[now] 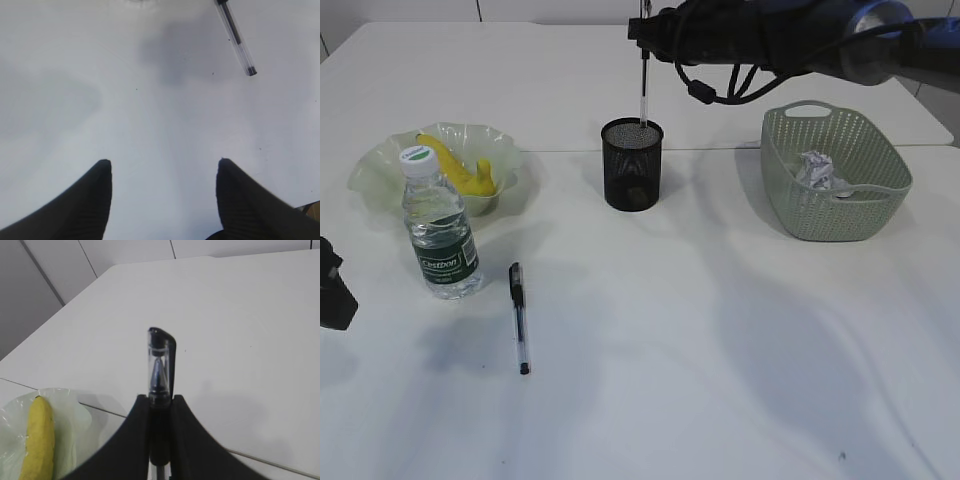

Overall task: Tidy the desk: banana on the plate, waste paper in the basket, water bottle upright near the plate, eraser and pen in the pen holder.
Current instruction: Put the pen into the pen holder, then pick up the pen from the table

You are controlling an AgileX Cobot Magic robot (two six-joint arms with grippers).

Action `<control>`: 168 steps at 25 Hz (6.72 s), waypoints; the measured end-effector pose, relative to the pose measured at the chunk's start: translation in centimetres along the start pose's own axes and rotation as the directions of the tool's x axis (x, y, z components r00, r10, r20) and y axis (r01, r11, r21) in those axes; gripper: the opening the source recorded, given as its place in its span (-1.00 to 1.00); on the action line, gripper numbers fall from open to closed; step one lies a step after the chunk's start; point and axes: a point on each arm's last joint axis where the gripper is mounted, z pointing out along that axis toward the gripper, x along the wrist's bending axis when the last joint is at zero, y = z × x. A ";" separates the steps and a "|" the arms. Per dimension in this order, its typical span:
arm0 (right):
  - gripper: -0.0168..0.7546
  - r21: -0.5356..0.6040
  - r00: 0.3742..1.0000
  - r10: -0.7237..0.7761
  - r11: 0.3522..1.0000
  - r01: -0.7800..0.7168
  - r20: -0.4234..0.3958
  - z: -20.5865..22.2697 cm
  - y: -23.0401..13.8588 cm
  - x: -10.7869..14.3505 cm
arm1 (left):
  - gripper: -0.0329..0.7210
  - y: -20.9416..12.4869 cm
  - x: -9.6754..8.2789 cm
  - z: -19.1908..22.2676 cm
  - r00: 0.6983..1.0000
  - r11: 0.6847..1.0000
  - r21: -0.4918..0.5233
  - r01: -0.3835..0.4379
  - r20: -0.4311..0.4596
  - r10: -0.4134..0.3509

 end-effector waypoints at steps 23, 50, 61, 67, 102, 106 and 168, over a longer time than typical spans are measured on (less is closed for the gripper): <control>-0.81 -0.037 1.000 -0.022 0.999 0.022 -0.006 2.7 -3.9 -1.6 | 0.31 0.1 0.0 0.0 1.000 1.000 -0.012 0.000 0.001 0.000; -0.49 -0.035 0.999 -0.024 0.999 0.023 -0.024 2.7 -4.0 -1.4 | 0.31 0.1 0.0 0.0 1.000 1.000 -0.012 0.000 0.001 0.000; -0.48 0.115 0.995 -0.004 0.993 0.016 -0.104 1.4 -3.3 0.1 | 0.31 0.1 0.0 0.0 1.000 1.000 -0.012 0.000 0.001 0.000; -0.48 0.301 0.994 -0.042 0.951 0.069 -0.096 -0.9 -2.1 1.0 | 0.31 0.1 0.0 0.0 1.000 1.000 -0.012 0.000 0.001 0.000; -0.44 0.752 0.974 -0.228 0.643 0.145 0.007 -7.9 -3.0 17.9 | 0.31 0.2 -0.4 0.0 0.999 0.999 -0.022 0.033 0.040 -0.032; -0.26 0.794 0.989 -0.146 0.601 0.091 -0.003 -6.9 -5.2 18.9 | 0.31 0.4 -0.3 0.0 0.998 0.998 -0.040 0.048 0.038 -0.046; -0.10 0.858 0.974 0.012 0.470 -0.207 0.228 2.0 -18.0 20.1 | 0.31 0.7 3.5 -0.3 0.975 0.975 -0.073 0.211 -0.049 -0.215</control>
